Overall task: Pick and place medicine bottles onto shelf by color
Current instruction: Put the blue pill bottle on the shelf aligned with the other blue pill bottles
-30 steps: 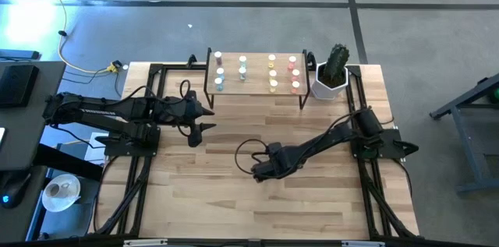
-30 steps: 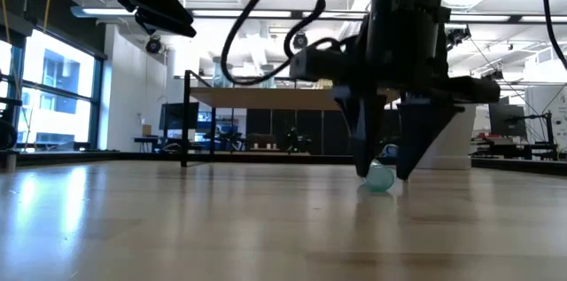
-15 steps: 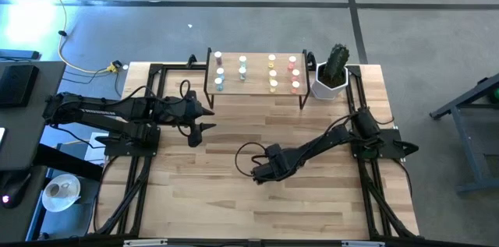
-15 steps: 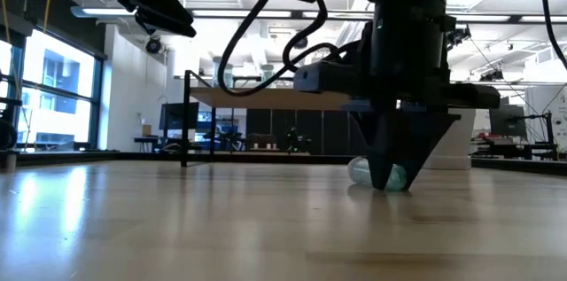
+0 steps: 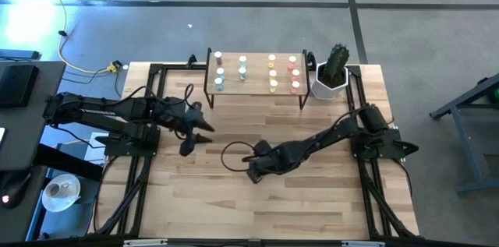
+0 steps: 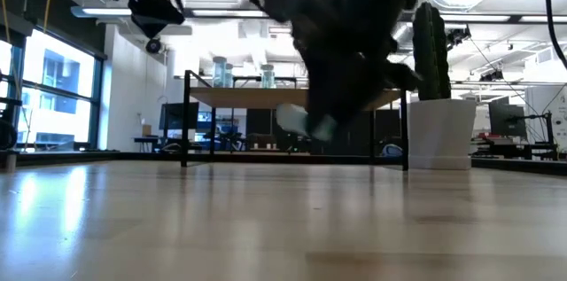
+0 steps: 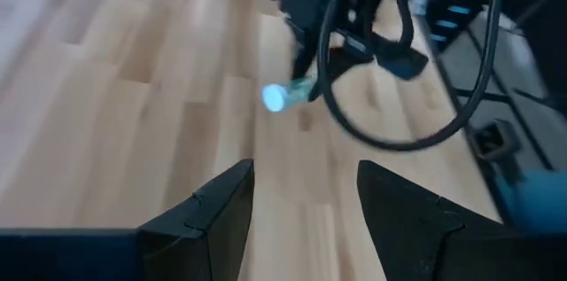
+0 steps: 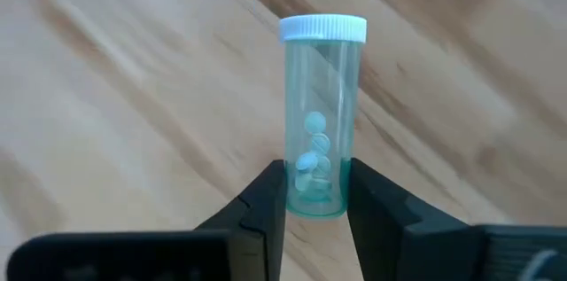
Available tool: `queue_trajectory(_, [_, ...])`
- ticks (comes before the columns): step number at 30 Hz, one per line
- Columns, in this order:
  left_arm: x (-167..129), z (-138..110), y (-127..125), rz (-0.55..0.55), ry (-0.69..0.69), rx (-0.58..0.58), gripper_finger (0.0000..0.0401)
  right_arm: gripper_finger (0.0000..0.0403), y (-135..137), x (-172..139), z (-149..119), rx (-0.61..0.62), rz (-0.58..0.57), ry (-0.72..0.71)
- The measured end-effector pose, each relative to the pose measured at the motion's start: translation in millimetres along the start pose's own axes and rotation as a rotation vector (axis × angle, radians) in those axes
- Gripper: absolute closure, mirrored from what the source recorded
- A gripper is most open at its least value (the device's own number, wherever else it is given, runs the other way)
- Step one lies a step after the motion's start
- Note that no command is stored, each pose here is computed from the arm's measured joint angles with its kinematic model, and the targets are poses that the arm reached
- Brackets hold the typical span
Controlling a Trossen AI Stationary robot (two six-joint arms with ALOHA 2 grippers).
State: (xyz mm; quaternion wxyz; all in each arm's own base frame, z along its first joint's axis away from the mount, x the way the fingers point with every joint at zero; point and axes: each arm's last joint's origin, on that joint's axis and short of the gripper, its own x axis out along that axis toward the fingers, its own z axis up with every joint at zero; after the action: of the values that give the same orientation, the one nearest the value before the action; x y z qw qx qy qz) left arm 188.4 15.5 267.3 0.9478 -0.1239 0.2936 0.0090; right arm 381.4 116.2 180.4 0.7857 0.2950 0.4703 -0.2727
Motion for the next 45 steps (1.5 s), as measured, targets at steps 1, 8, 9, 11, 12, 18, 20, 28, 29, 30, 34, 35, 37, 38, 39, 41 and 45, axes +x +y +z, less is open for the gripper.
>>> queue_trajectory(1, [0.0, -0.1, -0.5, -0.018, 0.003, 0.0, 0.0208, 0.0317, 2.1, -2.9, 3.3, -0.031, 0.027, -0.025])
queue_trajectory(8, [-0.1, -0.2, -1.7, -0.06, 0.01, 0.003, 0.0208, 0.0317, 13.0, -19.8, 29.5, -0.2, 0.207, -0.178])
queue_trajectory(9, [-0.1, -0.3, -1.6, -0.059, 0.011, 0.003, 0.0208, 0.0317, 13.5, -20.8, 32.8, -0.214, 0.223, -0.194])
queue_trajectory(11, [-0.1, -0.1, -1.7, -0.059, 0.009, 0.004, 0.0208, 0.0317, 14.4, -24.1, 38.2, -0.243, 0.253, -0.218])
queue_trajectory(12, [-0.1, -0.1, -1.7, -0.059, 0.009, 0.004, 0.0208, 0.0317, 13.9, -25.4, 41.0, -0.251, 0.263, -0.224])
queue_trajectory(18, [0.7, 0.4, -1.6, -0.058, 0.007, 0.005, 0.0208, 0.0318, 18.3, -30.0, 54.8, -0.334, 0.367, -0.292])
queue_trajectory(20, [2.1, 0.8, -1.6, -0.058, 0.006, 0.015, 0.0208, 0.0318, 19.5, -30.9, 59.5, -0.357, 0.405, -0.311])
queue_trajectory(28, [15.3, 5.8, -1.0, -0.067, -0.019, 0.026, 0.0208, 0.0318, 16.1, -30.4, 72.6, -0.393, 0.436, -0.349])
queue_trajectory(29, [17.0, 6.4, -0.9, -0.068, -0.023, 0.027, 0.0208, 0.0318, 15.4, -30.2, 73.7, -0.391, 0.434, -0.351])
queue_trajectory(30, [18.8, 7.2, -0.8, -0.069, -0.027, 0.027, 0.0208, 0.0318, 14.6, -29.8, 74.9, -0.388, 0.432, -0.352])
queue_trajectory(34, [23.3, 5.9, 0.0, -0.068, -0.007, 0.024, 0.0208, 0.0318, 12.9, -29.1, 77.5, -0.384, 0.428, -0.354])
queue_trajectory(35, [24.4, 5.4, 0.1, -0.071, 0.0, 0.016, 0.0208, 0.0318, 12.9, -29.1, 77.6, -0.39, 0.427, -0.356])
queue_trajectory(37, [27.3, 5.0, 0.3, -0.08, 0.01, 0.006, 0.0208, 0.0318, 13.1, -29.3, 77.6, -0.401, 0.428, -0.36])
queue_trajectory(38, [28.7, 4.9, 0.4, -0.084, 0.013, 0.005, 0.0208, 0.0318, 13.2, -29.3, 77.6, -0.4, 0.428, -0.36])
queue_trajectory(39, [30.2, 5.2, 0.6, -0.084, 0.012, 0.006, 0.0208, 0.0318, 13.3, -29.4, 77.7, -0.4, 0.43, -0.361])
queue_trajectory(41, [31.4, 6.2, 0.5, -0.086, 0.003, 0.007, 0.0208, 0.0318, 13.6, -29.6, 77.7, -0.4, 0.433, -0.362])
queue_trajectory(45, [32.4, 8.4, 0.3, -0.09, -0.018, 0.011, 0.0208, 0.0318, 13.6, -29.7, 77.9, -0.399, 0.434, -0.364])
